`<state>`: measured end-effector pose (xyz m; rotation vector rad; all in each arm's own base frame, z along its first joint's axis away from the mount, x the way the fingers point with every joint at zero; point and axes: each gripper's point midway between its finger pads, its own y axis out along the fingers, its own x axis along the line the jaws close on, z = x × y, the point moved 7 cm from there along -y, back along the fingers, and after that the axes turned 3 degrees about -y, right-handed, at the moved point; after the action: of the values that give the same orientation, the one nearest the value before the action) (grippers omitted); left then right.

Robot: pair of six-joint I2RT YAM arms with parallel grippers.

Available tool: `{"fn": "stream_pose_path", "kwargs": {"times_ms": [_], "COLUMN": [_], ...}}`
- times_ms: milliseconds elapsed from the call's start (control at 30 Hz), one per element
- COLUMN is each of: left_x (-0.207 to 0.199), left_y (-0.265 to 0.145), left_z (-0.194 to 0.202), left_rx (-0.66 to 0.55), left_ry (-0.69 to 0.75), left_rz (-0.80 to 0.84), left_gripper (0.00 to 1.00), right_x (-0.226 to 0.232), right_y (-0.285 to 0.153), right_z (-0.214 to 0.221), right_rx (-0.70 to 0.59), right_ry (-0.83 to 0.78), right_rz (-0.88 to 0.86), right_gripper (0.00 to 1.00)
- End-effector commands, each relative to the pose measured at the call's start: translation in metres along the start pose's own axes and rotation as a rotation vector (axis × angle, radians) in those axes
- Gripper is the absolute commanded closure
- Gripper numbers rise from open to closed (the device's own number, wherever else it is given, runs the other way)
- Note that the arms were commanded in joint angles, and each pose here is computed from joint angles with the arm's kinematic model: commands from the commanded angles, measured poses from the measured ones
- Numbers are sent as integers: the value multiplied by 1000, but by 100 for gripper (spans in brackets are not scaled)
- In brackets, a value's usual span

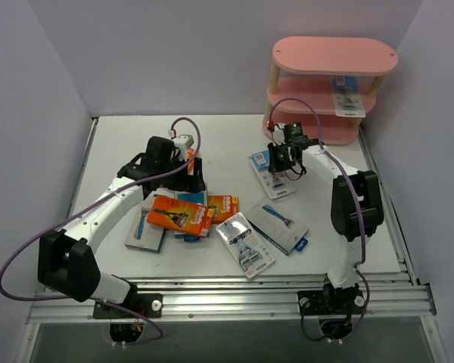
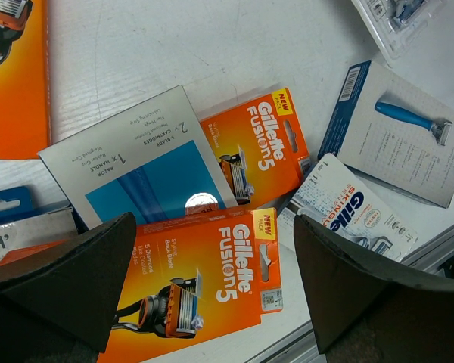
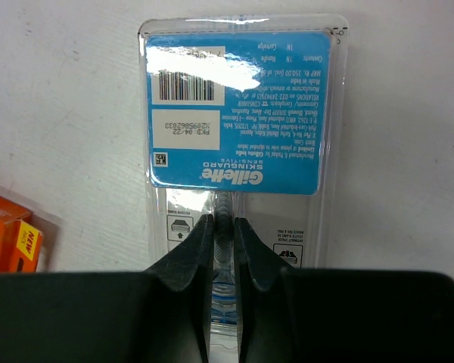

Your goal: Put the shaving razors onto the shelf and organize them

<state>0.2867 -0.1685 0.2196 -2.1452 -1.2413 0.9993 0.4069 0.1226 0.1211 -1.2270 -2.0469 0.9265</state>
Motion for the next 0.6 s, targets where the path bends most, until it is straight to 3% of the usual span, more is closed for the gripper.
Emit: {"fn": "stream_pose_path", "kwargs": {"times_ms": [0,133,333,567], "left_x": [-7,-2,0,-3], "left_y": [0,2,5,-11], "left_z": [-13,-13,-13,-42], "left_rx": [-38,-34,-43,-108], "left_ry": [-3,0,-26,-225], "left_rz": [38,10,-4,63], "left_gripper": [6,6,6,6], "right_x": [10,9,12,21], "right_y": [-22,-6,-10,-37], "right_z": [-21,-5,-7,-30], "right_rx": [-69,2,-43,-140], "right_ry": [14,3,25,71], "right_rz": [-24,-4,0,-24], "right_gripper": [100,100,100,100]}}
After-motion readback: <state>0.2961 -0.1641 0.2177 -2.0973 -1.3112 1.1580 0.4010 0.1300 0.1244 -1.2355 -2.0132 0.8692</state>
